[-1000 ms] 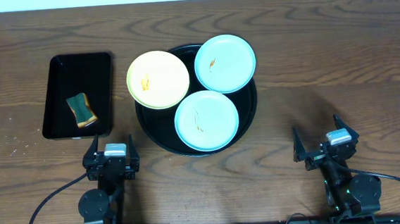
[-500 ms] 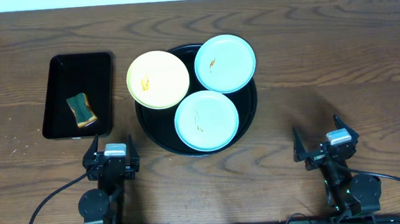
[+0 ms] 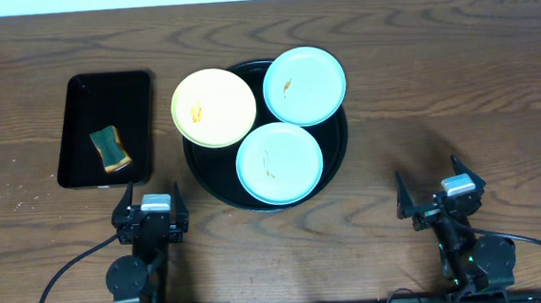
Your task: Clean dirty plates on tray and stack at the side
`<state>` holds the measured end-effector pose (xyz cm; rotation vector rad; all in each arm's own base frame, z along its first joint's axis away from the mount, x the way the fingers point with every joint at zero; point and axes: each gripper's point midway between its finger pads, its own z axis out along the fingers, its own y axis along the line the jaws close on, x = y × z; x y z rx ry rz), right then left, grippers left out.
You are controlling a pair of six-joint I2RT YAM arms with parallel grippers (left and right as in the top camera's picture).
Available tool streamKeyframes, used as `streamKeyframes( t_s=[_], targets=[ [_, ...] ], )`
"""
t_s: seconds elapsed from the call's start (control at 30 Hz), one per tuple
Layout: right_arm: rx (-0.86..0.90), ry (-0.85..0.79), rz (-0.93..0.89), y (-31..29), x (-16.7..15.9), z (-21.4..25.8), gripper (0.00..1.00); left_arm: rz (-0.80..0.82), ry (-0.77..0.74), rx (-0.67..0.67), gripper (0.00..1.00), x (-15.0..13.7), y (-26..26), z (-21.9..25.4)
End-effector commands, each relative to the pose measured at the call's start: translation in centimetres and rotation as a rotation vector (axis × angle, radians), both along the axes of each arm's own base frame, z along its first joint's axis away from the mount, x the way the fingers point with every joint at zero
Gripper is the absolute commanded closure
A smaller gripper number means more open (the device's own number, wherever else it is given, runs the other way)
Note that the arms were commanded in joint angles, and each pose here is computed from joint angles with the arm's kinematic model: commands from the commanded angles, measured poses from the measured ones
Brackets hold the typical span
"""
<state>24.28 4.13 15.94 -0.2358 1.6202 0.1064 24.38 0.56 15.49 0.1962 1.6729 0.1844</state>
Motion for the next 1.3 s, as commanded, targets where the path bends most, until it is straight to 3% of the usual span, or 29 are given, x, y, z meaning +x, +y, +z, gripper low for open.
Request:
streamKeyframes(
  t_s=[0.0, 1.27],
  targets=[
    [-0.006, -0.005, -0.001, 0.04, -0.04, 0.03, 0.01, -0.004, 0.037, 0.006, 0.23, 0.04, -0.08, -1.64],
    [-0.006, -0.007, -0.001, 0.04, -0.04, 0.09, 0.01, -0.020, 0.035, 0.003, 0.23, 0.04, -0.36, -1.60]
  ],
)
